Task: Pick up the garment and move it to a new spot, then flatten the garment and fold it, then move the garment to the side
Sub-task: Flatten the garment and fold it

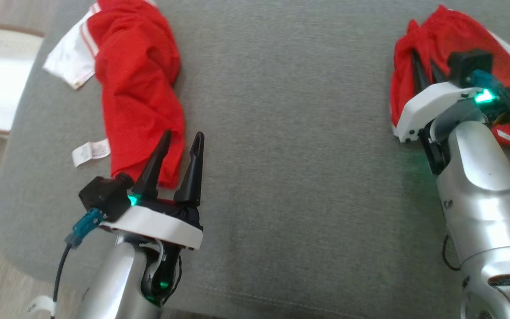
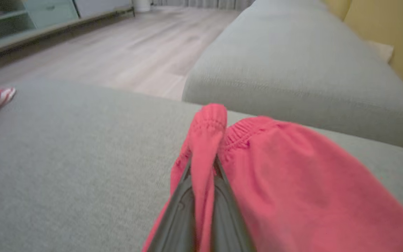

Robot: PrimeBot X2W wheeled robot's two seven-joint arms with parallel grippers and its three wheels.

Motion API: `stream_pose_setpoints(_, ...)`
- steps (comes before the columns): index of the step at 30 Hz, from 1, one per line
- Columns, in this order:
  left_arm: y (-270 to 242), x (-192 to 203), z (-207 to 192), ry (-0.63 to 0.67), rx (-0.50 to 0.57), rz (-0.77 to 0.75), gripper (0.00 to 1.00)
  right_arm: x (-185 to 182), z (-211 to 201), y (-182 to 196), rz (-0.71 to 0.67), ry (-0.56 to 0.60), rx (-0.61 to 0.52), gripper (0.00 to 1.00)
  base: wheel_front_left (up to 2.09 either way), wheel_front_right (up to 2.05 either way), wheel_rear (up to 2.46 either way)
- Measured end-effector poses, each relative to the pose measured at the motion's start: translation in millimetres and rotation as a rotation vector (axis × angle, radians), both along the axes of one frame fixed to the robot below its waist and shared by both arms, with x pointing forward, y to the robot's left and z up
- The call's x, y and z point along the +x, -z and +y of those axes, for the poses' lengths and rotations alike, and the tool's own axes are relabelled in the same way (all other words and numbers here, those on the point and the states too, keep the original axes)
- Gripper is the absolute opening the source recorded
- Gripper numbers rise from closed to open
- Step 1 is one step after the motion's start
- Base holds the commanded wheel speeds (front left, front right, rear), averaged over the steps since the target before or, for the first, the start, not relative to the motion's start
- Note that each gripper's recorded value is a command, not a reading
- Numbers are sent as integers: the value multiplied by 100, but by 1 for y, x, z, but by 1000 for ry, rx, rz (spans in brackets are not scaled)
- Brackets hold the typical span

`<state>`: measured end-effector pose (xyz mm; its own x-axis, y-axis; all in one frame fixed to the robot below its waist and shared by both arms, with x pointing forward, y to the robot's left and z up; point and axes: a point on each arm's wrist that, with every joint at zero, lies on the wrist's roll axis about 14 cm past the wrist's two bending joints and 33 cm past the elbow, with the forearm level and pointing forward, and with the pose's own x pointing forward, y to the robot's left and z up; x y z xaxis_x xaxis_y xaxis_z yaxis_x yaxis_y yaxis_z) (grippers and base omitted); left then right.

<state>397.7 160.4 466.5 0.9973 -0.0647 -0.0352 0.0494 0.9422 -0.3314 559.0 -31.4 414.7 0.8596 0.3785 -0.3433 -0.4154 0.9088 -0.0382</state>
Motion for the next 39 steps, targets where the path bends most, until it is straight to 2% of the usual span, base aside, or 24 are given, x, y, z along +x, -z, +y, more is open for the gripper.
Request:
stream_pose_setpoints(5, -5, 6, -13, 42, 2, -20, 100, 12, -18, -55, -200, 61, 125, 0, 0, 0, 0)
stream_pose_setpoints(6, -9, 8, -18, 56, 4, -35, 100, 16, -29, -83, -281, 89, 157, 0, 0, 0, 0)
stream_pose_setpoints(11, -20, 11, -32, 96, -2, -70, 100, 15, -65, -158, -496, 162, 202, 0, 0, 0, 0)
stream_pose_setpoints(16, -21, 3, -43, 126, -10, -72, 100, -10, -115, -247, -773, 237, 220, 0, 0, 0, 0)
stream_pose_setpoints(19, -24, -2, -47, 135, -12, -78, 100, -35, -140, -276, -882, 280, 214, 0, 0, 0, 0)
stream_pose_setpoints(25, -29, -5, -48, 139, -15, -92, 100, -68, -174, -297, -973, 361, 203, 0, 0, 0, 0)
stream_pose_setpoints(32, -24, -5, -44, 126, -14, -79, 100, -68, -170, -302, -978, 352, 178, 0, 0, 0, 0)
stream_pose_setpoints(36, -18, -6, -39, 111, -11, -60, 100, -51, -134, -275, -876, 258, 172, 0, 0, 0, 0)
stream_pose_setpoints(39, -12, -7, -34, 101, -9, -43, 100, -32, -100, -222, -710, 173, 136, 0, 0, 0, 0)
